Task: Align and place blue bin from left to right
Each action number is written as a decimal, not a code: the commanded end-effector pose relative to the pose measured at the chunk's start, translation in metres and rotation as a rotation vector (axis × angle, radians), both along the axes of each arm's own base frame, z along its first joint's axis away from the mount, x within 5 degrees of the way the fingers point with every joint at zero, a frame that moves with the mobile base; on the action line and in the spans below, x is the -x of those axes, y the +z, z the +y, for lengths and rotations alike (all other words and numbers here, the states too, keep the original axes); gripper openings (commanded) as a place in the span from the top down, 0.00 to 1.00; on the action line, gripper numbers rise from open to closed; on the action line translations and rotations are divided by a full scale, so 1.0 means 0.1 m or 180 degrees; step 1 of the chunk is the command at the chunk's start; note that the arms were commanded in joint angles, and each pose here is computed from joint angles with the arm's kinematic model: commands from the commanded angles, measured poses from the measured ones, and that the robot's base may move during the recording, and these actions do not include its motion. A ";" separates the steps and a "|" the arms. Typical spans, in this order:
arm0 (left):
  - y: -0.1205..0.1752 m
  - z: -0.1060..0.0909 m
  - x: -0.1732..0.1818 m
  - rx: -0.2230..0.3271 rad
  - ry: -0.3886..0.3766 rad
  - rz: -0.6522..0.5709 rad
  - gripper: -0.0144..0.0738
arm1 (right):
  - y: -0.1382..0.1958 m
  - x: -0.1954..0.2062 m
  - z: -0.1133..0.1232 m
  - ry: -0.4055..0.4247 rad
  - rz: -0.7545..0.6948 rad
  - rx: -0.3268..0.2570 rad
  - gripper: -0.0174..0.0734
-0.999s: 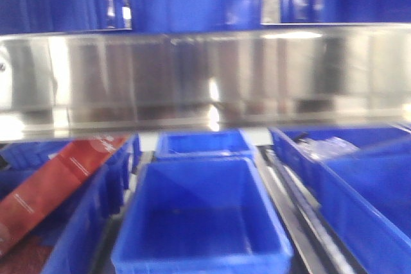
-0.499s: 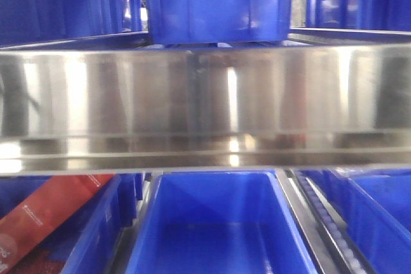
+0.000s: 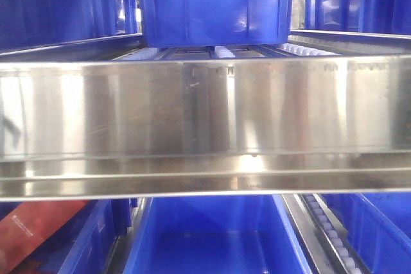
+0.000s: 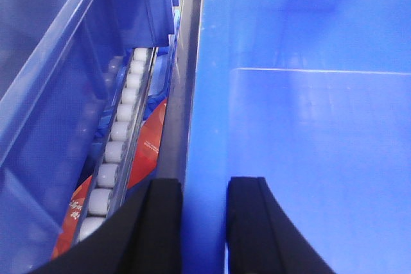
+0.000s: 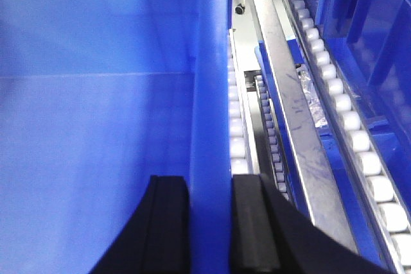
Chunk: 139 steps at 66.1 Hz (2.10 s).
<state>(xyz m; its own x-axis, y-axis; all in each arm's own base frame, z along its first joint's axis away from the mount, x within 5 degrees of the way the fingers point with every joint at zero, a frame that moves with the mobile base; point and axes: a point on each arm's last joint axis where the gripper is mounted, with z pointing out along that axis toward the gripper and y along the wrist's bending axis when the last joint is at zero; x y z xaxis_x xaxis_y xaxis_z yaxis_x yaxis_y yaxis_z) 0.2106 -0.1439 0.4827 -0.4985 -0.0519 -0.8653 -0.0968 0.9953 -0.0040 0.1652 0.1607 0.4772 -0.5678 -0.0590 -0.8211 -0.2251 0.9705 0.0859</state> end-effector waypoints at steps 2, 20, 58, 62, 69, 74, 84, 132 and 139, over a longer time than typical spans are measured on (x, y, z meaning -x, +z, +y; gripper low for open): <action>0.13 -0.04 -0.01 0.0148 -0.0183 -0.0323 0.96 | 0.14 0.03 0.10 0.0339 -0.0325 -0.0358 0.99; 0.13 -0.04 -0.01 0.0148 -0.0183 -0.0323 0.96 | 0.14 0.03 0.10 0.0339 -0.0325 -0.0358 0.99; 0.13 -0.05 -0.01 0.0152 -0.0193 -0.0333 0.96 | 0.15 0.03 0.10 0.0347 -0.0336 -0.0367 0.99; 0.13 -0.05 -0.01 0.0144 -0.0221 -0.0336 0.96 | 0.16 0.03 0.11 0.0374 -0.0381 -0.0405 0.99; 0.15 -0.13 -0.02 0.0111 -0.0533 -0.0421 0.96 | 0.17 0.00 0.12 0.0377 -0.0424 -0.0427 0.99; 0.16 -0.15 -0.08 0.0223 -0.0609 -0.0492 0.96 | 0.15 -0.09 0.13 0.0323 -0.0457 -0.0427 0.99; 0.09 -0.14 -0.30 0.0466 -0.0564 -0.0377 0.96 | 0.11 -0.34 0.12 0.0188 -0.0516 -0.0564 0.99; -0.52 -0.27 -1.20 0.0727 -0.0480 -0.0140 0.96 | -0.36 -1.31 0.29 0.0074 -0.0611 -0.0642 0.99; -0.59 -0.30 -1.25 0.0704 -0.0483 -0.0098 0.96 | -0.42 -1.37 0.31 0.0062 -0.0589 -0.0582 0.99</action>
<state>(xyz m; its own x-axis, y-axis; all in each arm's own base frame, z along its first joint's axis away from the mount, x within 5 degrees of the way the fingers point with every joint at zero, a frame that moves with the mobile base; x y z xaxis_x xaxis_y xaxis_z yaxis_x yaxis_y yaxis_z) 0.3365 -0.1588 0.4107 -0.5571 -0.1246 -0.8211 -0.0439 0.9917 -0.1207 0.2969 0.1727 0.4109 -0.5982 0.0186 -0.8012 -0.1046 0.9894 0.1011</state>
